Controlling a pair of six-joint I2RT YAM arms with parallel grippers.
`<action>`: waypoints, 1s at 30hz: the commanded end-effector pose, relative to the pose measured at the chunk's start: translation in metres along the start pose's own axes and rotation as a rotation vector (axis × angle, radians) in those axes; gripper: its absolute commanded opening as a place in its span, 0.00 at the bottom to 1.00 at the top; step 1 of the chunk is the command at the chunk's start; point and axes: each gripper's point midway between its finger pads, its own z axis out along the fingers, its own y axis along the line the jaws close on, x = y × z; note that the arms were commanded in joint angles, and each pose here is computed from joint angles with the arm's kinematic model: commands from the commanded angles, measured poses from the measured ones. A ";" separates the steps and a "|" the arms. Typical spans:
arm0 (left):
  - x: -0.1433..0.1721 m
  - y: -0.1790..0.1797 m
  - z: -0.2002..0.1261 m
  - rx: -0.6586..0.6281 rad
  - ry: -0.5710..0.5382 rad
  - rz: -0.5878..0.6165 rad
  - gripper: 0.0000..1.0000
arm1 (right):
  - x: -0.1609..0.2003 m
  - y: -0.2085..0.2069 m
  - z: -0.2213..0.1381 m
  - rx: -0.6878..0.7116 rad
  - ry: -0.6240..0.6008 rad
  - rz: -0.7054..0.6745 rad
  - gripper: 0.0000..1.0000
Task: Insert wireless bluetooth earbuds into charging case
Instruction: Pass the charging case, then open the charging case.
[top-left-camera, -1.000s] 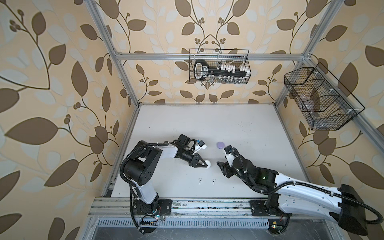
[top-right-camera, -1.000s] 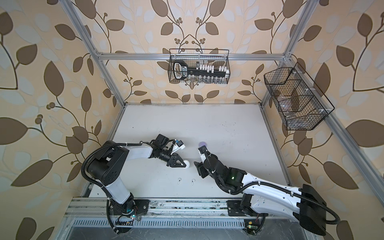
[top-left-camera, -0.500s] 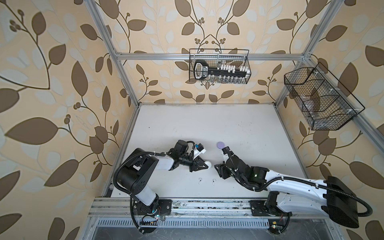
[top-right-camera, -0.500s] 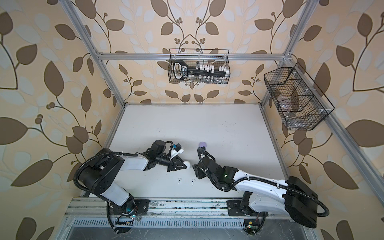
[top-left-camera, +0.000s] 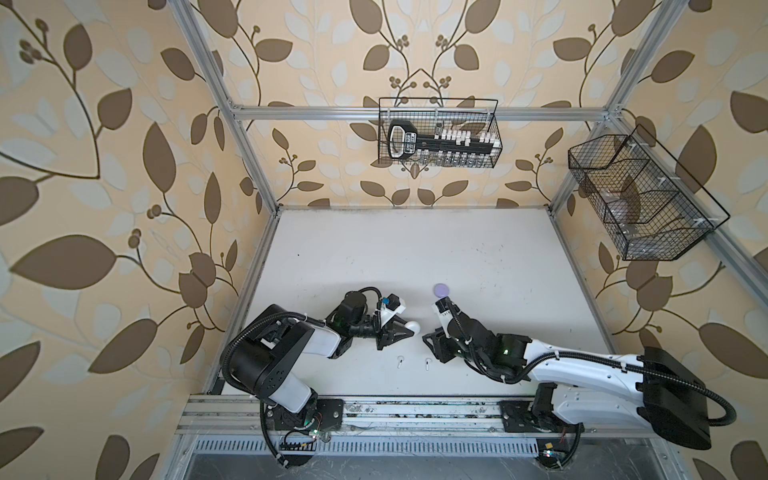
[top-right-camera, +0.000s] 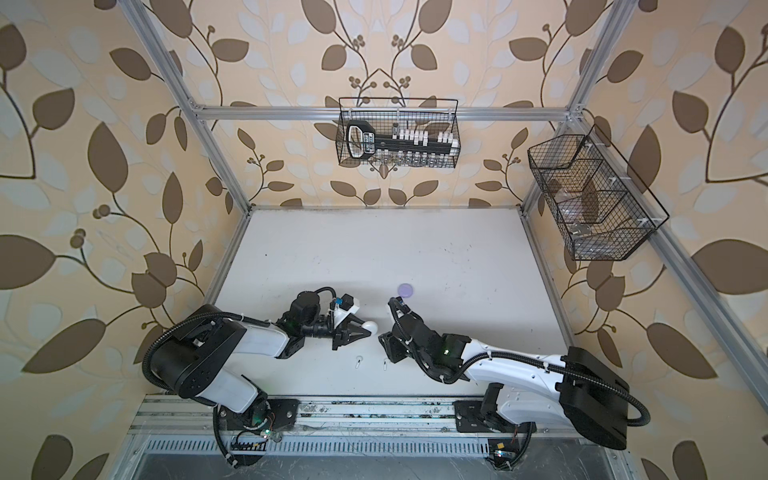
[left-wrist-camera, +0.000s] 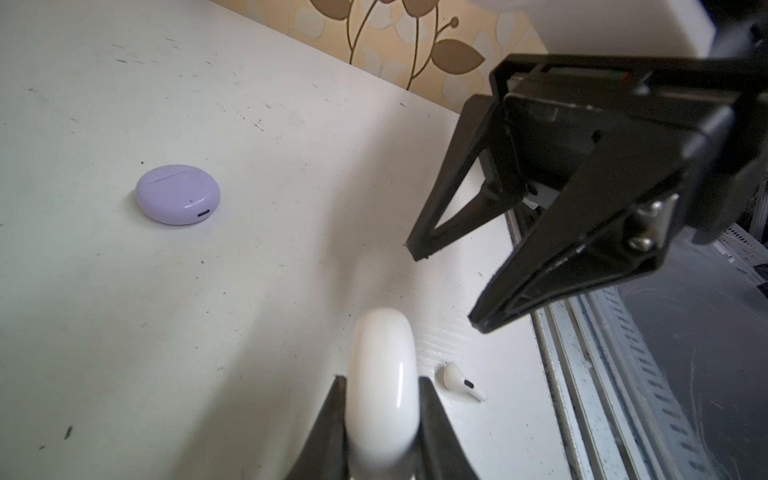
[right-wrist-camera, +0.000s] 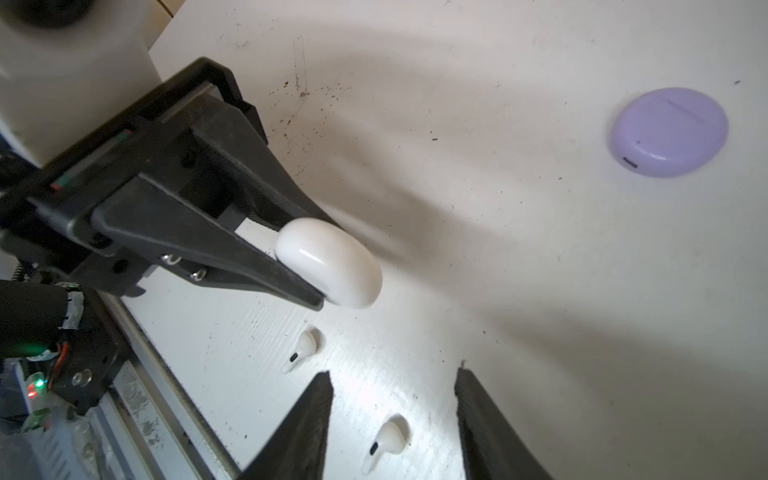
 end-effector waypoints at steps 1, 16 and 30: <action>-0.023 0.000 -0.003 -0.028 -0.080 0.125 0.10 | -0.010 0.015 -0.001 -0.048 -0.019 -0.011 0.45; -0.018 -0.013 -0.005 -0.045 -0.116 0.249 0.10 | -0.031 0.017 0.008 -0.033 -0.044 0.007 0.42; -0.012 -0.023 -0.003 -0.030 -0.108 0.304 0.10 | -0.034 0.017 0.016 -0.033 -0.041 0.010 0.41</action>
